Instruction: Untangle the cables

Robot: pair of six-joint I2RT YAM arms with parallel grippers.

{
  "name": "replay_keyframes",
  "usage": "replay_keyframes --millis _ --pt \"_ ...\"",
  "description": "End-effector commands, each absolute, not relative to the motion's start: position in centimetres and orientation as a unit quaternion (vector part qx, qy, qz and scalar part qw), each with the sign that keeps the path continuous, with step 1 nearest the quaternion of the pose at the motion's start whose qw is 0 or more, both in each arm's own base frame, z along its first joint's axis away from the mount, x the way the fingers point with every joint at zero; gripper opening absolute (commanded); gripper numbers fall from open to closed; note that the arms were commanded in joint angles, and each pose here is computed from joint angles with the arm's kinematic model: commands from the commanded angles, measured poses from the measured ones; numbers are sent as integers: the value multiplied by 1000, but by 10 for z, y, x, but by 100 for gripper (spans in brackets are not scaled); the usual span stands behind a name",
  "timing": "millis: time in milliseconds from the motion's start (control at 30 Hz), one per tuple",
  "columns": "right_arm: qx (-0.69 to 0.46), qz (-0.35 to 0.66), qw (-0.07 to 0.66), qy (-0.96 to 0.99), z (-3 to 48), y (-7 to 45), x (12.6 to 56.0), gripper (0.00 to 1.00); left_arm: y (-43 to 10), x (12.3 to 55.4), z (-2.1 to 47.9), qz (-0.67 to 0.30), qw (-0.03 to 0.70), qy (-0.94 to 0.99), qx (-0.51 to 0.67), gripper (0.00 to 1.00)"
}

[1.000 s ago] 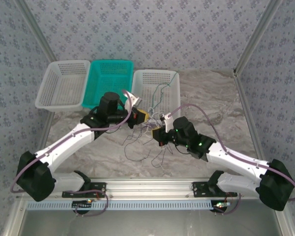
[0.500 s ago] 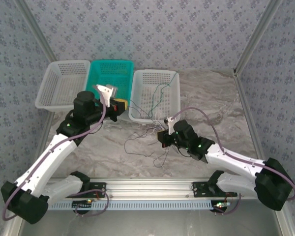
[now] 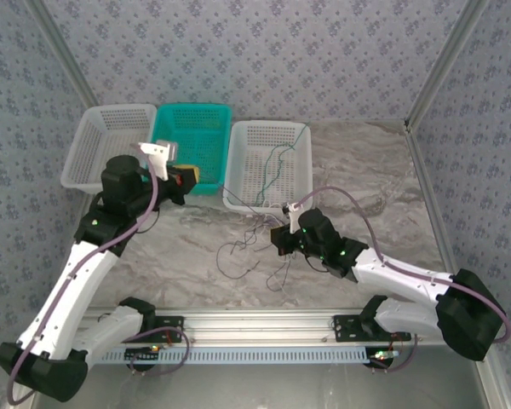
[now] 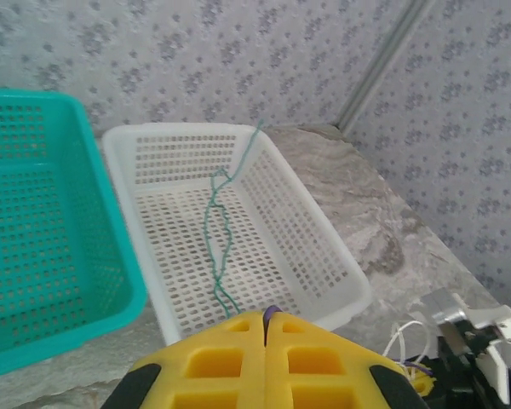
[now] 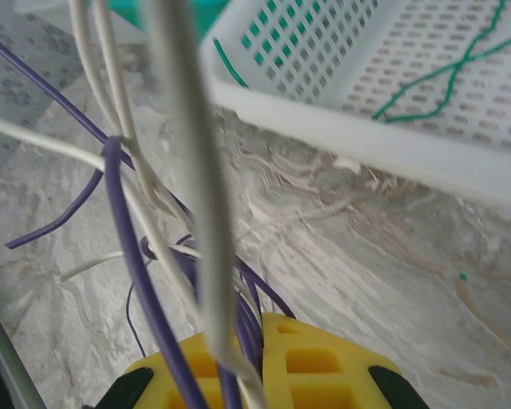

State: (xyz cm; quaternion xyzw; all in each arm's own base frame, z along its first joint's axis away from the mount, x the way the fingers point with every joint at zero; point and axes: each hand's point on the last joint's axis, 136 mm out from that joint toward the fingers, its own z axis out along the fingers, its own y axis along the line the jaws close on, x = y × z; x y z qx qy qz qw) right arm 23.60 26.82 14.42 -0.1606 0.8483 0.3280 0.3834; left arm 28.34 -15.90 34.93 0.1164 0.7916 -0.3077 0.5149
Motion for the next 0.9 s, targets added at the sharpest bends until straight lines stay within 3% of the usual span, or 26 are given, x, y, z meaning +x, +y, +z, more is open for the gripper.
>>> replay_keyframes --millis 0,333,600,700,800,867 --pt "-148 284 339 884 106 249 227 0 -124 288 416 -291 600 742 64 0" --pt "-134 274 334 892 92 239 226 2 -57 317 429 -199 620 757 -51 0" --pt "-112 264 321 902 74 225 224 3 -7 310 435 -140 635 751 -112 0" --pt "-115 270 321 901 74 226 223 3 -29 310 435 -186 627 754 -60 0" --pt "-118 278 323 897 80 230 225 4 -83 307 422 -303 583 753 41 0" --pt "-119 284 329 893 87 233 228 3 -115 300 398 -347 548 756 88 10"
